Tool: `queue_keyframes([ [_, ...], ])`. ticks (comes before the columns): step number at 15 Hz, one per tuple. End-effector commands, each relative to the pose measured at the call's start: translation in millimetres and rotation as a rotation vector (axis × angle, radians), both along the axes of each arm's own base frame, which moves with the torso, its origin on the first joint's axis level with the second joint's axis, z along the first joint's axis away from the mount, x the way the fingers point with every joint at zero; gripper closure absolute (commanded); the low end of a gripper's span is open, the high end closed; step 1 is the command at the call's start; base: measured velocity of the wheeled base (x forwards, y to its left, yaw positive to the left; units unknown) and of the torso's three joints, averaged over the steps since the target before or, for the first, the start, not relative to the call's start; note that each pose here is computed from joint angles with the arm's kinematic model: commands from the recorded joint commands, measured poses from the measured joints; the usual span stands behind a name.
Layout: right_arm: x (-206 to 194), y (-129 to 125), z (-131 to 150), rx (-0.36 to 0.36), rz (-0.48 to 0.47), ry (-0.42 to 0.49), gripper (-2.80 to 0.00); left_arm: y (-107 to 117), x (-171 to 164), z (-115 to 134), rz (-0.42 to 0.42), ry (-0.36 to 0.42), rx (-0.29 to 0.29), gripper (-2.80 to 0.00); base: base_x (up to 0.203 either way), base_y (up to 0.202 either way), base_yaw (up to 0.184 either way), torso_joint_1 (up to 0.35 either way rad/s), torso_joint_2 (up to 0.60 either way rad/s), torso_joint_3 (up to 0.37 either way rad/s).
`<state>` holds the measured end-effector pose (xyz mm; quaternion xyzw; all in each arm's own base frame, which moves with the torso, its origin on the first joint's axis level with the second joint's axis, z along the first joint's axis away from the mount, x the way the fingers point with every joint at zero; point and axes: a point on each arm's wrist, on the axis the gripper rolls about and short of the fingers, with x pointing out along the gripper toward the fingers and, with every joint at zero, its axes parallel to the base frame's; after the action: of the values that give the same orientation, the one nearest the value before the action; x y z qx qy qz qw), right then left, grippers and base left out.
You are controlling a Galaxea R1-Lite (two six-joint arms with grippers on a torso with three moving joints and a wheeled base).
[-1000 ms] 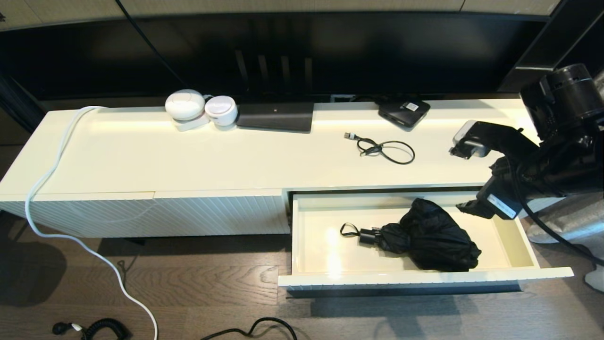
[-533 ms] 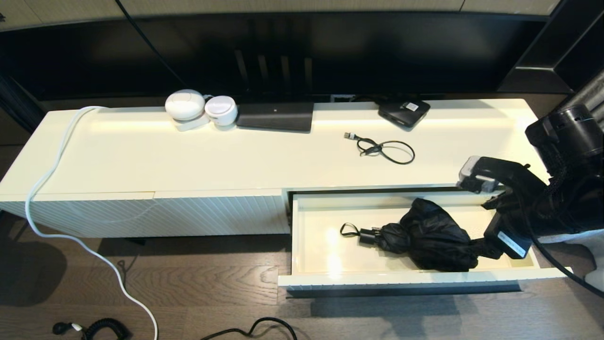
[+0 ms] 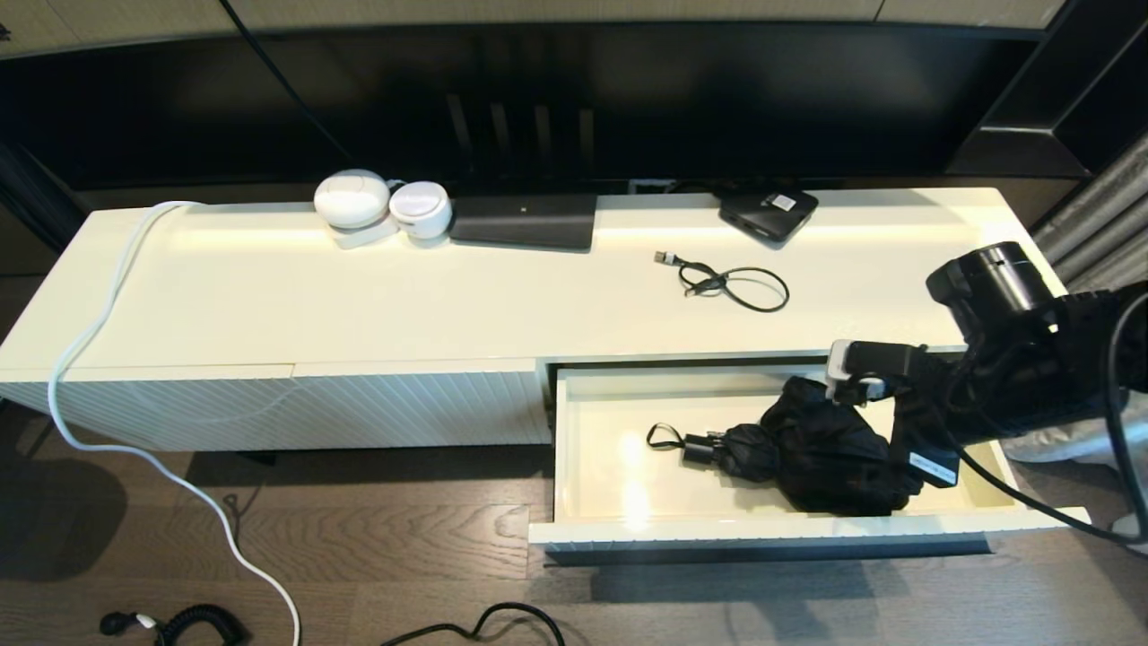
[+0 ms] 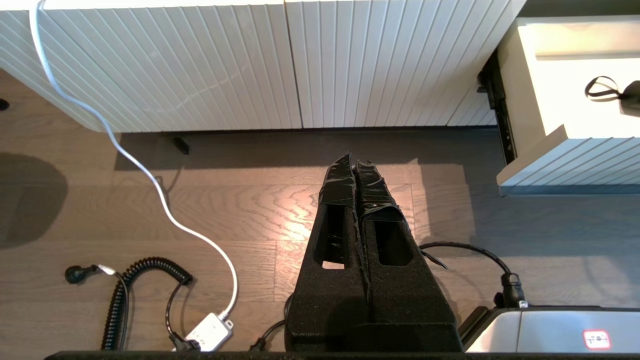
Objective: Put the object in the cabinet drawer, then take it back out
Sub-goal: Take the umbrella out of the drawer and put it on the table
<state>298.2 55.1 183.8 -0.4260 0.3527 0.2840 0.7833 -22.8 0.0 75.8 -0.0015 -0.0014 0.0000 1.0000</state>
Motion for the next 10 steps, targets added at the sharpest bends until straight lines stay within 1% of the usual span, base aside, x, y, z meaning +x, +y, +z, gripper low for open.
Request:
queue_keyframes([
  [1,22.6,-1.3,-27.3,-0.045,0.025,0.067,-2.80,0.0,0.1,-0.4,0.000,0.001,0.000,0.00,0.000,0.000,0.000,0.000,0.00,0.000],
  [2,26.1,-2.4,-27.7,-0.058,0.035,0.057,-2.80,0.0,0.1,-0.3,0.001,0.001,0.000,0.00,0.000,0.000,0.000,0.000,0.00,0.000],
  [4,40.3,-3.3,-32.5,-0.106,0.095,0.019,-2.80,0.0,0.0,0.0,0.002,0.000,0.000,0.00,0.000,0.000,0.000,0.000,0.00,0.000],
  [6,49.0,-4.4,-31.0,-0.124,0.112,-0.009,-2.80,0.0,0.1,-0.4,0.000,0.001,0.000,0.00,0.000,0.000,0.000,0.000,0.00,0.000],
  [8,56.9,-5.5,-34.6,-0.176,0.157,-0.016,-2.80,0.0,0.0,0.0,0.001,0.000,0.000,0.00,0.000,0.000,0.000,0.000,0.00,0.000],
  [9,61.2,-7.3,-35.5,-0.192,0.167,-0.021,-2.80,0.0,0.0,0.0,0.000,0.000,0.000,0.00,0.000,0.000,0.000,0.000,0.00,0.000],
  [10,64.2,-8.4,-38.1,-0.195,0.164,-0.016,-2.80,0.0,0.0,-0.1,0.001,0.000,0.000,0.00,0.000,0.000,0.000,0.000,0.00,0.000],
])
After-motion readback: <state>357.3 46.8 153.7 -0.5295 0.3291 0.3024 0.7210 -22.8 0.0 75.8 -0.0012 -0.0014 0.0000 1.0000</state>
